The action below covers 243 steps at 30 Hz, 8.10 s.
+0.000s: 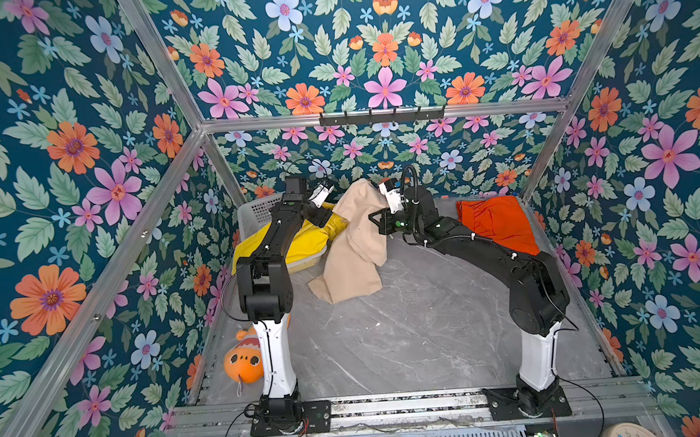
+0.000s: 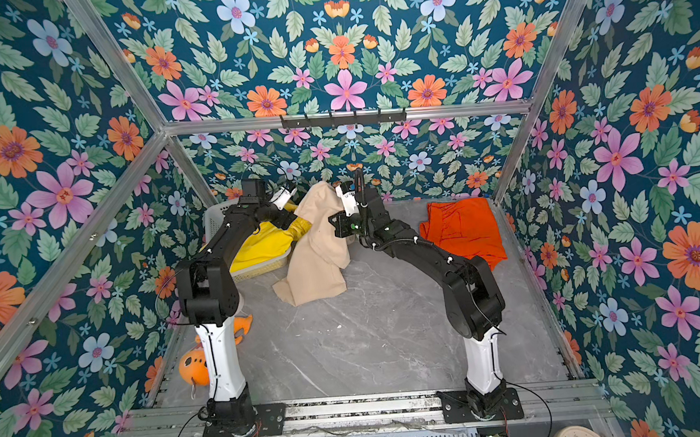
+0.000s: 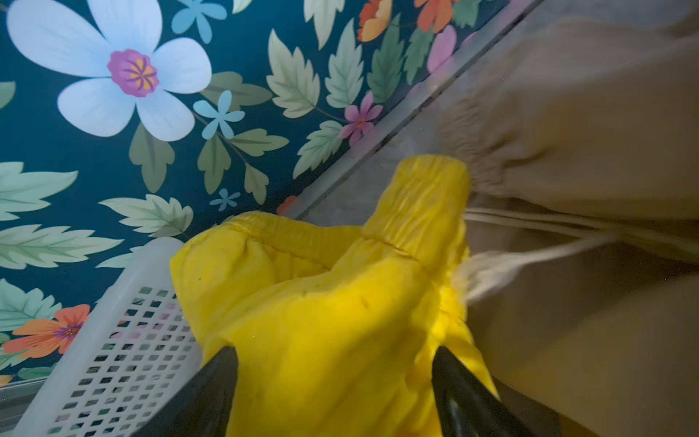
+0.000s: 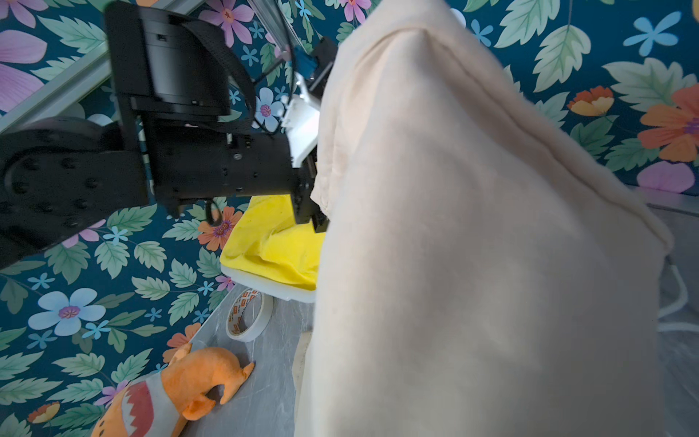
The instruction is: Fold and stack the shorts
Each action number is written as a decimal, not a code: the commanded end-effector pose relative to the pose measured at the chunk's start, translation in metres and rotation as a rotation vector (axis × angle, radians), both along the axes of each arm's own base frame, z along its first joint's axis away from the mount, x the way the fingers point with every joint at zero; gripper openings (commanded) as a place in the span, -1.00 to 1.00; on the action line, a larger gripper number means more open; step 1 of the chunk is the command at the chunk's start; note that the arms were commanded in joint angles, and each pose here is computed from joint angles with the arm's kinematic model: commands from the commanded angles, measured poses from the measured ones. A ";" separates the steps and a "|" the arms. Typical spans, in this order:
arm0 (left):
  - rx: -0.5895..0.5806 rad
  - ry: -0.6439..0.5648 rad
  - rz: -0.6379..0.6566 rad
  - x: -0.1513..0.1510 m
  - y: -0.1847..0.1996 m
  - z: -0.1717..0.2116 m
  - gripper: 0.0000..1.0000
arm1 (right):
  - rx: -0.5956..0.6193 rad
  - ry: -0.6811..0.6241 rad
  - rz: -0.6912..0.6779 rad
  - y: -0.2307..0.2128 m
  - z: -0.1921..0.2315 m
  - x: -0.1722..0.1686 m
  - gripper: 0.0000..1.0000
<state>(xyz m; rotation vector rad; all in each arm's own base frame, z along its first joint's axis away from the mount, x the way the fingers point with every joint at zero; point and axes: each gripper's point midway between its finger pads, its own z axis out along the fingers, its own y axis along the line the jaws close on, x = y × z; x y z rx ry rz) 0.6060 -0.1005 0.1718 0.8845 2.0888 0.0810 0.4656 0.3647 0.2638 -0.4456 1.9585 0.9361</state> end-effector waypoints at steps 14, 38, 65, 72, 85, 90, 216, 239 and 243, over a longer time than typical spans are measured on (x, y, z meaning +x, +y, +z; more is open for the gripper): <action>-0.081 -0.306 0.227 -0.001 0.029 0.138 -1.00 | -0.099 -0.123 -0.058 -0.046 0.049 -0.040 -1.00; -0.016 -0.021 0.856 -0.015 0.182 0.041 0.27 | -0.148 -0.015 0.062 -0.101 0.055 -0.160 -1.00; -0.600 0.240 -0.289 -0.259 -0.158 0.048 0.35 | -0.348 0.669 -0.478 -0.248 -0.077 -0.283 0.56; -0.578 0.384 -0.397 -0.319 -0.193 -0.004 0.39 | -0.251 0.789 -0.398 -0.223 -0.137 -0.290 0.59; -0.478 0.460 -0.240 -0.324 -0.171 -0.064 0.49 | -0.326 0.805 -0.573 -0.245 -0.185 -0.276 0.60; -0.517 0.440 -0.331 -0.337 -0.182 -0.049 0.47 | -0.333 0.828 -0.605 -0.254 -0.182 -0.286 0.65; -0.501 0.216 -1.049 -0.318 -0.289 0.056 -0.35 | -0.437 0.055 -0.044 -0.174 -0.074 -0.200 0.61; -0.520 0.243 -0.945 -0.294 -0.299 0.058 -0.34 | -0.253 0.256 0.016 -0.156 -0.082 -0.229 0.18; -0.531 0.247 -0.951 -0.293 -0.301 0.058 -0.34 | -0.226 0.361 -0.106 -0.170 -0.083 -0.232 0.28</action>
